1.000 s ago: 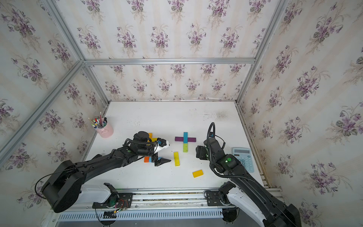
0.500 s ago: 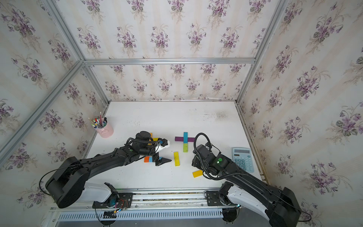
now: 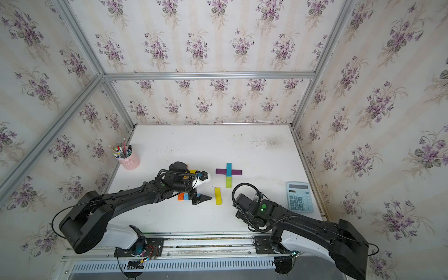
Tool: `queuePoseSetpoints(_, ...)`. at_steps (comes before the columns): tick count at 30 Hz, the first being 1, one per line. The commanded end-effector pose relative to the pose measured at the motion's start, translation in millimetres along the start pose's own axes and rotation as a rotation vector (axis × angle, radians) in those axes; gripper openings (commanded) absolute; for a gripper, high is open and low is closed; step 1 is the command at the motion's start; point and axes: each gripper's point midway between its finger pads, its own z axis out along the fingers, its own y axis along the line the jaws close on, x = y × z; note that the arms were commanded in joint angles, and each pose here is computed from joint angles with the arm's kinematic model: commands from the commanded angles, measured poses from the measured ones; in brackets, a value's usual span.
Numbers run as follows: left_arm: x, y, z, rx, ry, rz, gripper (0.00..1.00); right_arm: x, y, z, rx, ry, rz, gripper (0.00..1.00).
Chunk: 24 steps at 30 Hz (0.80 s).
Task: Assemble the letter t with building blocks
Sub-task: Pick up the building block from the center of the board.
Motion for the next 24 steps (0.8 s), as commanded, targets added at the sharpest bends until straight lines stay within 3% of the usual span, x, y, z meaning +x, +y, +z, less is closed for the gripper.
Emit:
queuePoseSetpoints(1,-7.1,-2.5,-1.3,0.017,-0.027,0.005,1.00,-3.9,9.0,3.1,-0.024,-0.025,0.045,0.67)
queuePoseSetpoints(10,-7.7,-4.5,0.1,0.035,-0.031,-0.004,1.00,-16.4,3.5,3.9,-0.055,-0.051,0.099,0.65)
queuePoseSetpoints(24,-6.6,-5.4,0.3,0.041,-0.024,-0.005,1.00,-25.3,23.8,13.9,-0.046,-0.024,0.035,0.62)
